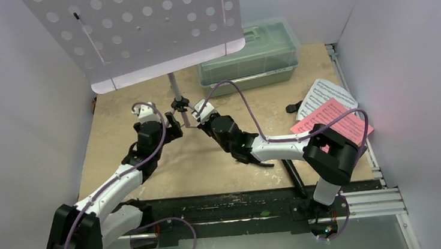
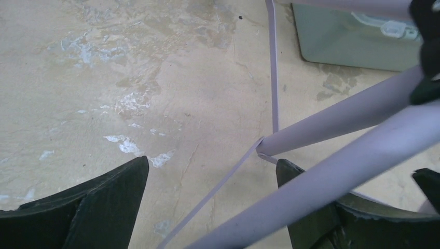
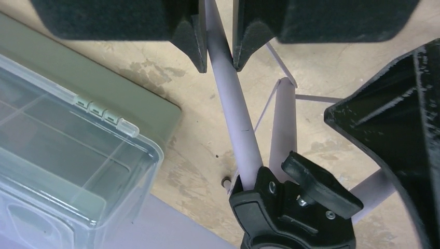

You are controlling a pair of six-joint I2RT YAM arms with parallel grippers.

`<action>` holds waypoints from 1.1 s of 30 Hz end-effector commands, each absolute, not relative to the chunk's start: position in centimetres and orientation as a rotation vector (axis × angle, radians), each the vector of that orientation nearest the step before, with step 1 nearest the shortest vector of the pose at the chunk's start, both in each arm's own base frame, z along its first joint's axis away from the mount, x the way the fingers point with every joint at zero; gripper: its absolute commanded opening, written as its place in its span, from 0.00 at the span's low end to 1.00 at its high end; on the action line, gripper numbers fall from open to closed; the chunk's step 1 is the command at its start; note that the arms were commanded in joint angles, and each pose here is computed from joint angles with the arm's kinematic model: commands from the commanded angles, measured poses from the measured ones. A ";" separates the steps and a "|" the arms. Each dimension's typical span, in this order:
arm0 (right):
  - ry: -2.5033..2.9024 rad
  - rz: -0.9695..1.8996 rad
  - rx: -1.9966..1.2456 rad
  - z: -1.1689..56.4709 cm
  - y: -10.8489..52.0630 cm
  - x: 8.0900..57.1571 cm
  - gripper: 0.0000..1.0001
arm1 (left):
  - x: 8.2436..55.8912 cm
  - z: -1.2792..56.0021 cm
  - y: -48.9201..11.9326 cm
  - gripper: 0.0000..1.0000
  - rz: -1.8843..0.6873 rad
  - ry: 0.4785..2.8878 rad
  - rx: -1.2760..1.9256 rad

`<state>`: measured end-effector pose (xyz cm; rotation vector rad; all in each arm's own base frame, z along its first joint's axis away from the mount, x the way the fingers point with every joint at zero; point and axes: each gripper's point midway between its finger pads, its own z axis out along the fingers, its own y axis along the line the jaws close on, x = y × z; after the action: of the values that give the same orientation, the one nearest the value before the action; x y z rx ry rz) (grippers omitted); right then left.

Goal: Set up the instrument practice props

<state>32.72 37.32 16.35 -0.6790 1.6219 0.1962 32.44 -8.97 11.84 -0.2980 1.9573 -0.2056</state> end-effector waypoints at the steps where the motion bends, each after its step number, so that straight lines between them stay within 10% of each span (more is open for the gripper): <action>1: 1.942 0.162 -0.785 6.7 35.3 28.6 0.25 | 32.3 15.9 -8.6 0.95 -0.275 1.892 -0.389; 8: 1.905 0.192 -0.775 10.3 35.9 28.9 0.65 | 29.3 16.7 -9.6 0.96 -0.365 1.945 -0.289; 19: 1.831 0.193 -0.593 17.6 28.6 28.3 0.96 | 23.8 23.7 -14.4 0.94 -0.691 1.845 0.123; 26: 2.043 0.065 0.085 16.0 14.4 33.4 0.99 | 21.8 24.9 -15.9 0.93 -0.724 1.824 0.390; 33: 2.180 -0.643 0.312 14.3 5.3 31.5 0.99 | 20.3 26.1 -15.8 0.93 -0.727 1.726 0.465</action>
<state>33.79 10.38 14.33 0.1350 2.1233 -0.2119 21.34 -15.53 24.26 0.3659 1.8254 -0.7161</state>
